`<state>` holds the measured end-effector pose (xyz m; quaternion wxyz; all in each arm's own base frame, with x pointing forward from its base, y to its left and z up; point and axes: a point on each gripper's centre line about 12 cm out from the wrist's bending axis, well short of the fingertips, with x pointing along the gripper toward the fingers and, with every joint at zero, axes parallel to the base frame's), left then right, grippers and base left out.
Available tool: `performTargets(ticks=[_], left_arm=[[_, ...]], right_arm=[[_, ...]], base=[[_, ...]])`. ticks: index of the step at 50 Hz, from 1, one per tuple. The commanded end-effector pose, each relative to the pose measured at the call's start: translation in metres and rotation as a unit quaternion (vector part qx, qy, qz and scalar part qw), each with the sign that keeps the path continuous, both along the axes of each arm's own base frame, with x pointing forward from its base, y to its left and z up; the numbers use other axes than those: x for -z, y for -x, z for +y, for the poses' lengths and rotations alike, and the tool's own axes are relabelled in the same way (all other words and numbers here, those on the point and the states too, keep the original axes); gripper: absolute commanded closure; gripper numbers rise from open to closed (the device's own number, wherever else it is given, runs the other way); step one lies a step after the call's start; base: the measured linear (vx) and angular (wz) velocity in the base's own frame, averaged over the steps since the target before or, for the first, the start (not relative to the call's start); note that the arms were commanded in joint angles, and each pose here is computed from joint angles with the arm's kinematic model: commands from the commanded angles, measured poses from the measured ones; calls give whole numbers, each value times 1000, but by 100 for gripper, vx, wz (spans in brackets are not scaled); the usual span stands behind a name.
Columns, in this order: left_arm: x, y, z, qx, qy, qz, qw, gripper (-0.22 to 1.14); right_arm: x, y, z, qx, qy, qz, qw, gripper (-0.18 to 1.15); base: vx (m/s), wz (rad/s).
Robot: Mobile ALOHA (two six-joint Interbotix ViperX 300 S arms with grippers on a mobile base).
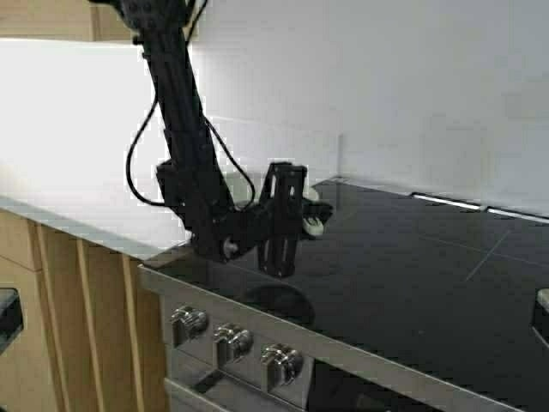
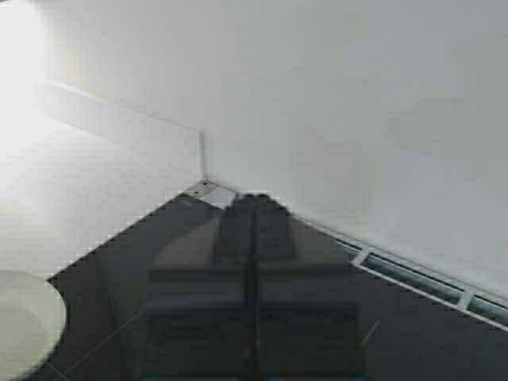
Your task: Wash the pan
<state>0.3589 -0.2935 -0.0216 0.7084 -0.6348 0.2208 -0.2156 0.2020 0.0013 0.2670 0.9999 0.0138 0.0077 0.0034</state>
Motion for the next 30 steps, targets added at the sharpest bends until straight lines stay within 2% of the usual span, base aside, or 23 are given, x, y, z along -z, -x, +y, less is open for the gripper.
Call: performTargets(ticks=[1,14,30], left_arm=[[-43,0,0,3,17,-41,999,89],[-60,6,5,4,27,-53,998,89],[-62,7,6,4,30,-54,998,89]], right_arm=[[-8,-2,0,-1,1,-12,1000,91],[-8,-2,1,-2,-7,-11,1000,91],[-5,-1,1,-2,-5,-6,1000,91]], base=[[0,18],[0,29],[-1,53]])
